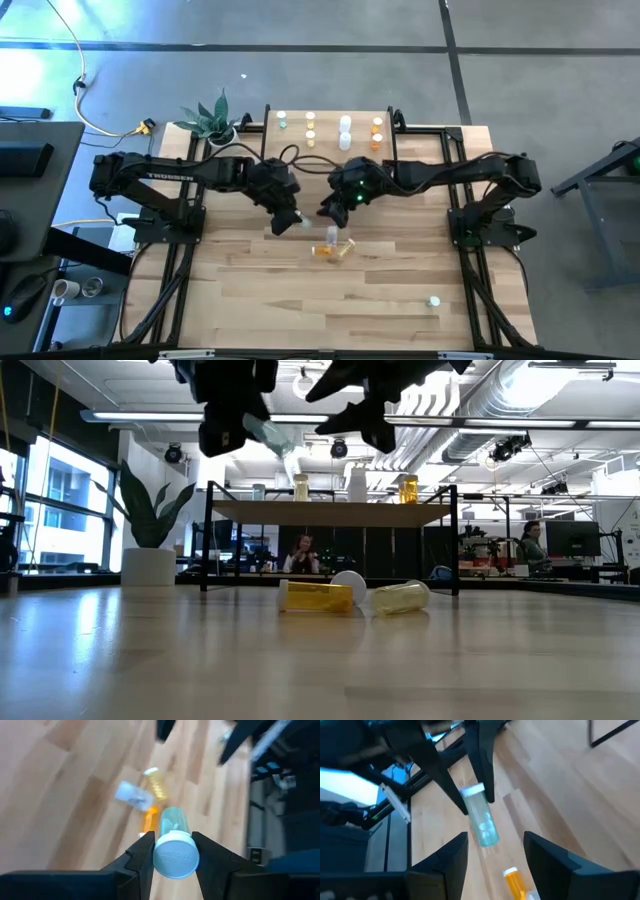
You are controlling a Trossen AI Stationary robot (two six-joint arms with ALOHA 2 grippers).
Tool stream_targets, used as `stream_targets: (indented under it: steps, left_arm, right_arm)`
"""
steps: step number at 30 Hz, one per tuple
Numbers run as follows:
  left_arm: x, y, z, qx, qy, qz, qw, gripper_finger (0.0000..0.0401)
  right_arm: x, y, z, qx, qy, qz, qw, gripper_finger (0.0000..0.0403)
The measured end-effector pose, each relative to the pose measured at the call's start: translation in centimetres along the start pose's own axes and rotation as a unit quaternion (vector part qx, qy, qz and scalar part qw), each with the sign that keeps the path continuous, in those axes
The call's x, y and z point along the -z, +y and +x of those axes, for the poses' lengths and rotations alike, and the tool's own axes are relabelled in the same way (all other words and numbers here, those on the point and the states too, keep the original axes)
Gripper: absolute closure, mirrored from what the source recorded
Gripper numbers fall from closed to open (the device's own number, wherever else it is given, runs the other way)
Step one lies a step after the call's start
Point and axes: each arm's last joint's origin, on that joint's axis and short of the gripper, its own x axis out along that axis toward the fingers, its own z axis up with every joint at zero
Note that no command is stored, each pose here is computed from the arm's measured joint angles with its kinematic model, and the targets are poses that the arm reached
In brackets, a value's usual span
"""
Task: Pick and place medicine bottles onto shelf by color
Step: Put the top right blue pill bottle aligned with the other blue pill bottle on the shelf
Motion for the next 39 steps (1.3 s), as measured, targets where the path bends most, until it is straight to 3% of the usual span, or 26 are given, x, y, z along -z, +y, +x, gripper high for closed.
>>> stream_targets:
  steps: [8, 16, 22, 31, 39]
  left_arm:
    - [-0.6, 0.7, -2.9, -0.119, 0.054, 0.037, 0.991, 0.0292]
    - [-3.3, 1.8, -8.5, -0.228, 0.052, 0.075, 0.969, 0.0292]
    - [-5.0, 3.4, -12.3, -0.295, 0.028, 0.072, 0.952, 0.0292]
    - [-7.2, 6.5, -15.5, -0.331, 0.0, 0.036, 0.943, 0.0292]
    - [-8.9, 8.9, -14.7, -0.34, 0.059, -0.017, 0.939, 0.0292]
  right_arm:
    - [-0.9, -1.2, -0.6, 0.016, -0.017, -0.005, 1.0, 0.022]
    - [-2.1, -3.1, -1.1, 0.038, -0.033, 0.0, 0.999, 0.022]
    - [-3.1, -5.0, -1.8, 0.058, -0.051, 0.018, 0.997, 0.022]
    - [-5.0, -6.4, -2.7, 0.048, -0.108, 0.021, 0.993, 0.022]
    - [-5.9, -6.7, -3.1, 0.034, -0.144, 0.013, 0.989, 0.022]
